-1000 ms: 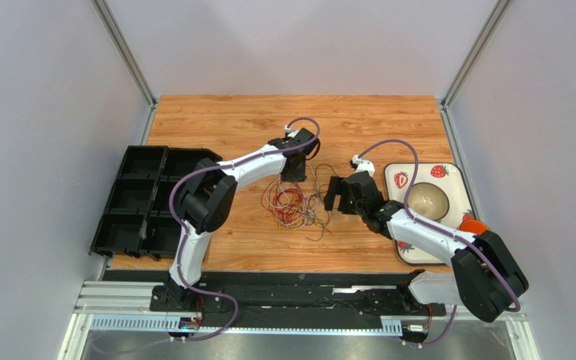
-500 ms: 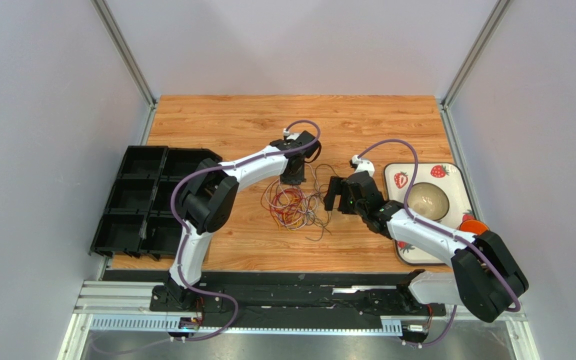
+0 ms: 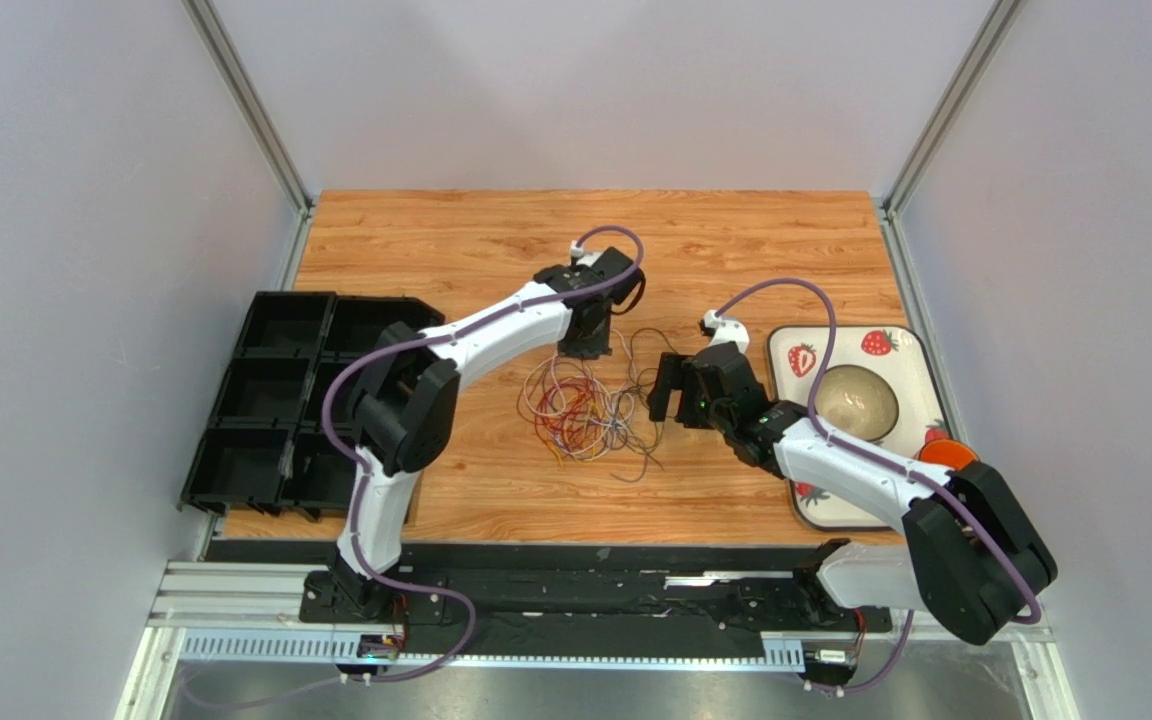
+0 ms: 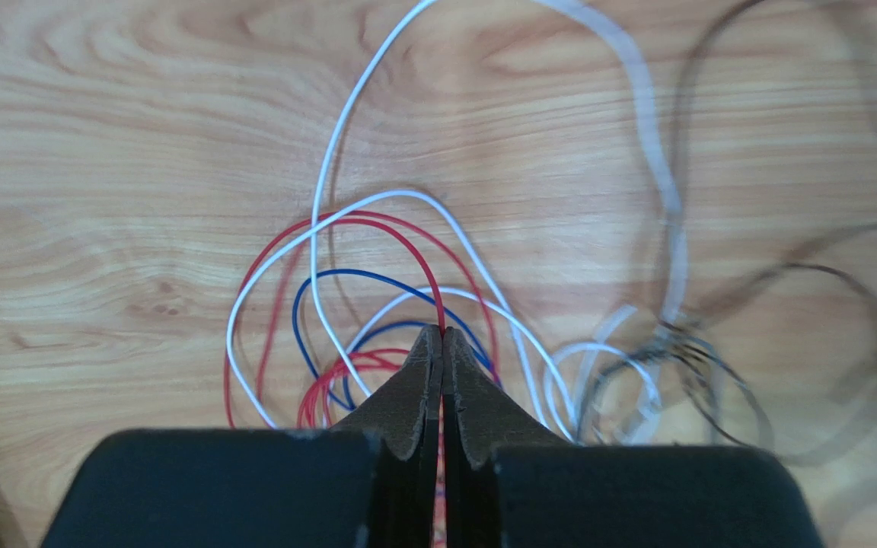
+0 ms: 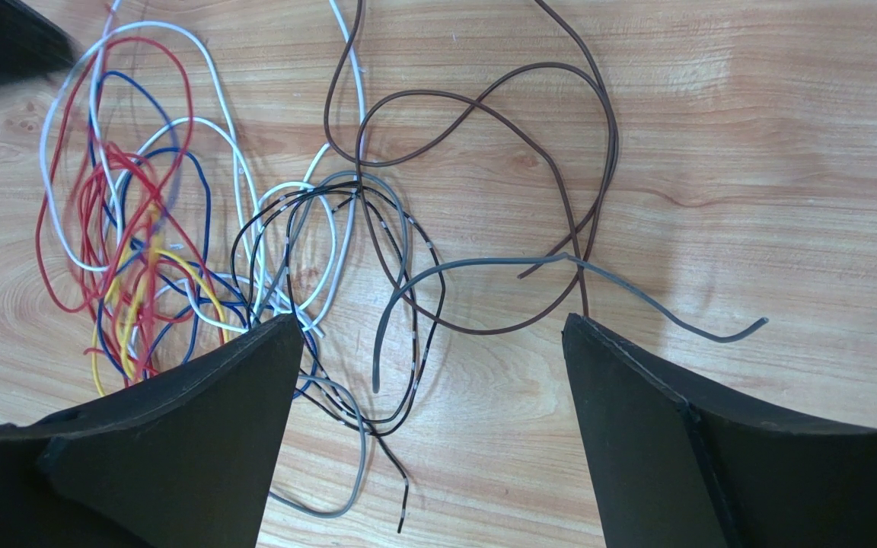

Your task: Untangle the cables

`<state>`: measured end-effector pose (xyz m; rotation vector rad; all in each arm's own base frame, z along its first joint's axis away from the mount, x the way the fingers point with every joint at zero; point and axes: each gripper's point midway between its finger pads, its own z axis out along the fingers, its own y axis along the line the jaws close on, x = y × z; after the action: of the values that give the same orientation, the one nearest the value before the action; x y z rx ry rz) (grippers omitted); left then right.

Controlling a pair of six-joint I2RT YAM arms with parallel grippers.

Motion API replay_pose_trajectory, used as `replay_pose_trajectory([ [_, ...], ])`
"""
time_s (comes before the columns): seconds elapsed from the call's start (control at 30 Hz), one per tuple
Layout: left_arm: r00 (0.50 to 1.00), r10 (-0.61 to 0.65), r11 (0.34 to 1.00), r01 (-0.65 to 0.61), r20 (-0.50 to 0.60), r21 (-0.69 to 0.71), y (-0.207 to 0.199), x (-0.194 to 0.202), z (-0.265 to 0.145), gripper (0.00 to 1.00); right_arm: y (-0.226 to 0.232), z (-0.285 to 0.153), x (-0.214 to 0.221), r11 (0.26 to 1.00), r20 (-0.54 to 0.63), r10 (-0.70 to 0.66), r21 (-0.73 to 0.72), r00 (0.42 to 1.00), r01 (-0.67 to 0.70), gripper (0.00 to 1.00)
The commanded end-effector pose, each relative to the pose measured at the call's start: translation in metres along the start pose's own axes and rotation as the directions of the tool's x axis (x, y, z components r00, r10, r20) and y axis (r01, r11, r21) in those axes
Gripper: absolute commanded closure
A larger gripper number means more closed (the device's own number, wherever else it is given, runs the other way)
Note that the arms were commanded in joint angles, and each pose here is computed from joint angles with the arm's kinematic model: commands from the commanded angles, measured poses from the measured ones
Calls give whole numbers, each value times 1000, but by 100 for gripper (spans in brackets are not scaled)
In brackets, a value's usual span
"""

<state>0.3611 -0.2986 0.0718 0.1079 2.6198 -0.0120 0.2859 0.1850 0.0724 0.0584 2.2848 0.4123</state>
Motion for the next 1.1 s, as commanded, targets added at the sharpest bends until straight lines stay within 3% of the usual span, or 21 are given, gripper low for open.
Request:
replay_pose_trajectory([
  [0.0, 932, -13, 956, -95, 363, 279, -21, -103, -163, 100, 11, -3, -17, 999, 58, 4, -39, 998, -2, 11],
  [0.03, 890, -54, 940, -108, 453, 324, -16, -123, -210, 100, 11, -3, -17, 999, 58, 6, -36, 998, -4, 11],
  [0.13, 791, -99, 905, -181, 604, 385, -2, -148, -291, 100, 10, -3, -17, 999, 58, 6, -34, 998, -4, 11],
  [0.23, 732, -96, 874, -262, 675, 409, 9, -149, -337, 100, 10, -3, -17, 999, 60, 10, -33, 998, -8, 10],
  [0.33, 728, -86, 861, -288, 680, 419, 15, -133, -339, 100, 9, -4, -17, 1000, 60, 10, -30, 998, -8, 10],
  [0.37, 741, -90, 847, -294, 665, 442, 13, -125, -335, 92, 9, -4, -18, 1000, 64, 13, -29, 998, -11, 10],
  [0.4, 750, -93, 837, -297, 655, 459, 10, -119, -330, 61, 9, -4, -18, 1000, 64, 12, -29, 998, -10, 10],
  [0.43, 784, -65, 821, -309, 617, 479, 8, -98, -312, 42, 9, -4, -17, 1000, 63, 13, -28, 998, -11, 10],
  [0.5, 824, -65, 805, -290, 563, 518, 3, -78, -294, 15, 9, -4, -17, 999, 63, 13, -30, 998, -11, 10],
  [0.6, 900, -32, 803, -236, 434, 547, 4, -28, -247, 14, 10, -7, -17, 999, 66, 9, -44, 998, -6, 10],
  [0.67, 909, -63, 802, -200, 413, 563, 13, -13, -246, 14, 12, -9, -18, 998, 72, 7, -57, 997, -3, 10],
  [0.83, 931, -95, 895, -75, 352, 440, 58, 26, -209, 18, 13, -9, -19, 998, 66, 6, -57, 998, -2, 10],
  [1.07, 965, -90, 937, -1, 246, 348, 62, 55, -150, 24, 15, -2, -16, 999, 31, -6, -43, 1000, 7, 10],
])
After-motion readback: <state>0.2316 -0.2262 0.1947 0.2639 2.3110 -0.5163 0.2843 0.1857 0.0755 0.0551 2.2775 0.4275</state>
